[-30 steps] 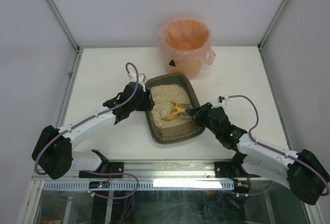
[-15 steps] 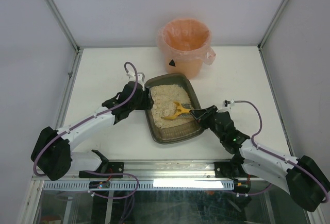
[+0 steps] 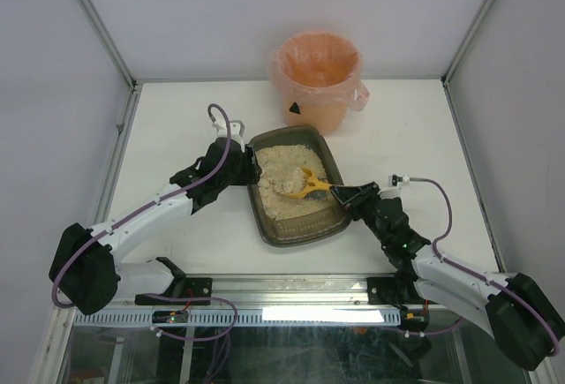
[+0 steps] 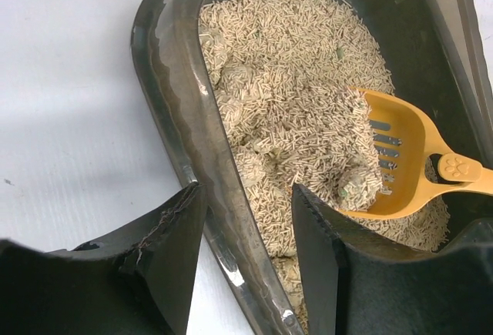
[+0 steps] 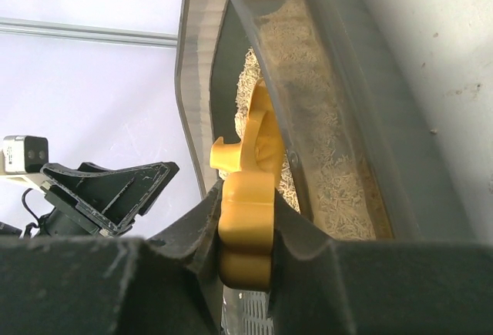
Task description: Clean the litter box
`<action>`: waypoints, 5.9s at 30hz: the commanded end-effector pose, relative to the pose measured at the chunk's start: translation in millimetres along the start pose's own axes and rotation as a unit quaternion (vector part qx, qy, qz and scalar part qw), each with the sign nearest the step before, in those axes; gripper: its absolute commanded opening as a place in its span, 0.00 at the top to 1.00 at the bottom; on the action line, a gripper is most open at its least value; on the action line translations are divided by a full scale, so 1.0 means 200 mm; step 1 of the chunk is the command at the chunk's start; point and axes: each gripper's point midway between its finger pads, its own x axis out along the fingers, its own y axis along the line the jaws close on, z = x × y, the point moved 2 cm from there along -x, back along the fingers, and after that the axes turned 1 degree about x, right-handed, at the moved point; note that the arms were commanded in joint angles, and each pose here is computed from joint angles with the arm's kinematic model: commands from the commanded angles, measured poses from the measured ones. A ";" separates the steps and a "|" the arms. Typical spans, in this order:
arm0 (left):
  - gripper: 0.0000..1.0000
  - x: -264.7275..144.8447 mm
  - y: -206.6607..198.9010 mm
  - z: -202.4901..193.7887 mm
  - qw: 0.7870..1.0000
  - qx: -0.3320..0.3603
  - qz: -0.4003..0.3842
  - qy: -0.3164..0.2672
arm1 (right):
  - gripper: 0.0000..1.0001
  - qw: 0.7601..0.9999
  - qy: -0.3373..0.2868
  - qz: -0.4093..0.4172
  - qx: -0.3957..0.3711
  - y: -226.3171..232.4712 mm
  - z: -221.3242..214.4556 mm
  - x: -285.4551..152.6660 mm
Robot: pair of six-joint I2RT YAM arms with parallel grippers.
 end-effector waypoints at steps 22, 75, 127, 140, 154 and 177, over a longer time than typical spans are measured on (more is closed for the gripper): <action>0.50 -0.14 -0.04 0.26 0.996 -0.016 0.004 -0.089 | 1.00 0.980 -0.006 0.185 0.072 0.33 0.16 -0.10; 0.49 -0.14 -0.03 0.27 0.996 -0.012 0.008 -0.092 | 1.00 0.981 -0.007 0.177 0.077 0.29 0.31 -0.11; 0.49 -0.17 -0.01 0.27 0.995 -0.014 0.012 -0.096 | 1.00 0.980 0.029 0.191 0.053 0.35 0.25 -0.04; 0.49 -0.17 0.00 0.28 0.995 -0.012 0.015 -0.097 | 1.00 0.981 0.032 0.185 0.044 0.34 0.25 -0.03; 0.49 -0.16 -0.01 0.26 0.995 -0.016 0.011 -0.095 | 1.00 0.986 0.028 0.163 0.034 0.31 0.26 -0.03; 0.49 -0.16 0.00 0.25 0.995 -0.019 0.012 -0.093 | 1.00 0.973 0.085 0.212 -0.013 0.44 0.17 -0.05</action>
